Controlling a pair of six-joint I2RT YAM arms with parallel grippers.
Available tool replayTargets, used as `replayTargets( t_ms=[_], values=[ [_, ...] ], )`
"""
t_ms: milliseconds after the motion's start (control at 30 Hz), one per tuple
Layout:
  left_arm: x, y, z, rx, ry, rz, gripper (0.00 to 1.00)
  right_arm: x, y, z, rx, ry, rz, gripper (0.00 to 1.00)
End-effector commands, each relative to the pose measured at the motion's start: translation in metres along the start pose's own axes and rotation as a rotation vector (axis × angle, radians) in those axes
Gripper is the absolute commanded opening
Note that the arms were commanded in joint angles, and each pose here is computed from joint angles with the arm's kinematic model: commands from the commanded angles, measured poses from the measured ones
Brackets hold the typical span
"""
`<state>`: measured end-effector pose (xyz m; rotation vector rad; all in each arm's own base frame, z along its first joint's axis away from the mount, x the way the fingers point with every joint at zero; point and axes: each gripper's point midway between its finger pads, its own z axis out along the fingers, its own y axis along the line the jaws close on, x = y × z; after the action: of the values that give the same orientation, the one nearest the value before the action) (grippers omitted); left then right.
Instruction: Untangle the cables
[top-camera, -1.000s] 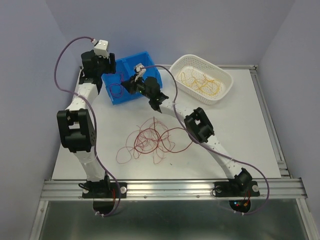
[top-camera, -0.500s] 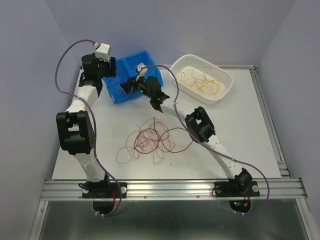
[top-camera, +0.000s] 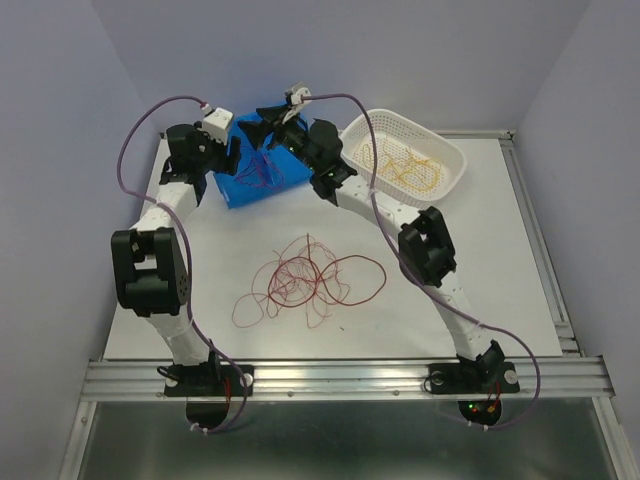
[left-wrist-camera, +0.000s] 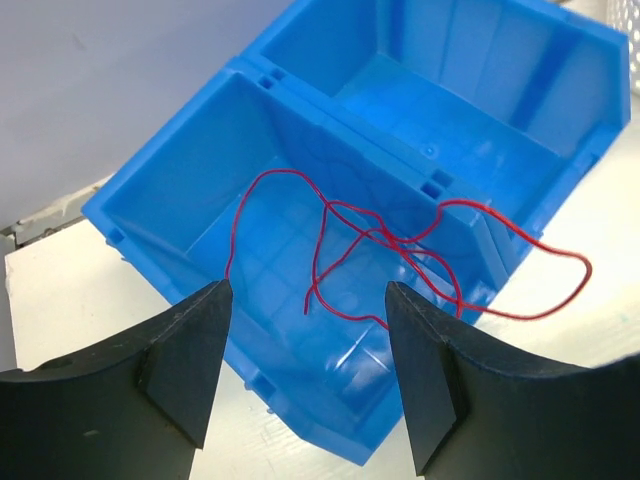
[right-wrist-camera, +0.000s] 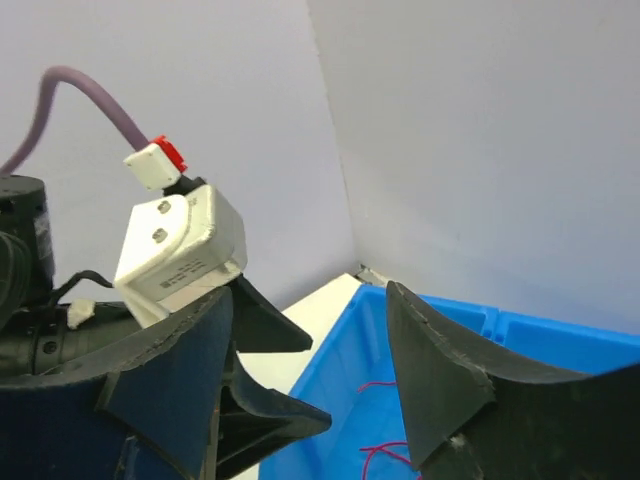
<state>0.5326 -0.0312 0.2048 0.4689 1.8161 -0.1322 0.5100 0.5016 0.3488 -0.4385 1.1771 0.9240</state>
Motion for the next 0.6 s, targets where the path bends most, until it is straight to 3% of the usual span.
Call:
replayTargets(
  t_ms=[0, 67, 133, 167, 233, 300, 367, 400, 433, 533, 567],
  values=[
    [-0.023, -0.008, -0.014, 0.055, -0.058, 0.103, 0.74, 0.011, -0.018, -0.006, 0.081, 0.011, 0.006, 0.66],
    [-0.02, -0.014, -0.015, 0.079, -0.053, 0.114, 0.75, -0.01, -0.029, -0.013, 0.149, -0.018, 0.021, 0.63],
    [-0.014, -0.022, -0.015, 0.107, -0.049, 0.118, 0.79, 0.001, -0.054, -0.031, 0.229, 0.011, 0.063, 0.62],
    [-0.014, -0.026, -0.015, 0.118, -0.05, 0.117, 0.8, -0.023, -0.055, -0.036, 0.24, -0.018, 0.08, 0.62],
    [-0.015, -0.039, -0.013, 0.151, -0.049, 0.102, 0.8, -0.015, -0.078, -0.058, 0.282, 0.011, 0.137, 0.62],
    [-0.016, -0.042, -0.013, 0.153, -0.048, 0.095, 0.81, -0.039, -0.087, -0.074, 0.303, -0.01, 0.146, 0.66],
    [-0.024, -0.063, -0.008, 0.186, -0.058, 0.106, 0.8, -0.023, -0.101, -0.099, 0.384, 0.02, 0.151, 0.72],
    [-0.026, -0.065, -0.006, 0.173, -0.058, 0.117, 0.8, -0.044, -0.103, -0.107, 0.406, -0.012, 0.143, 0.73],
    [-0.03, -0.072, -0.003, 0.179, -0.063, 0.133, 0.81, -0.025, -0.107, -0.123, 0.436, 0.033, 0.149, 0.74],
    [-0.031, -0.079, 0.002, 0.185, -0.058, 0.142, 0.81, -0.044, -0.111, -0.147, 0.489, 0.01, 0.148, 0.78],
    [-0.031, -0.085, 0.006, 0.203, -0.054, 0.142, 0.81, -0.031, -0.114, -0.163, 0.518, 0.044, 0.154, 0.79]
  ],
)
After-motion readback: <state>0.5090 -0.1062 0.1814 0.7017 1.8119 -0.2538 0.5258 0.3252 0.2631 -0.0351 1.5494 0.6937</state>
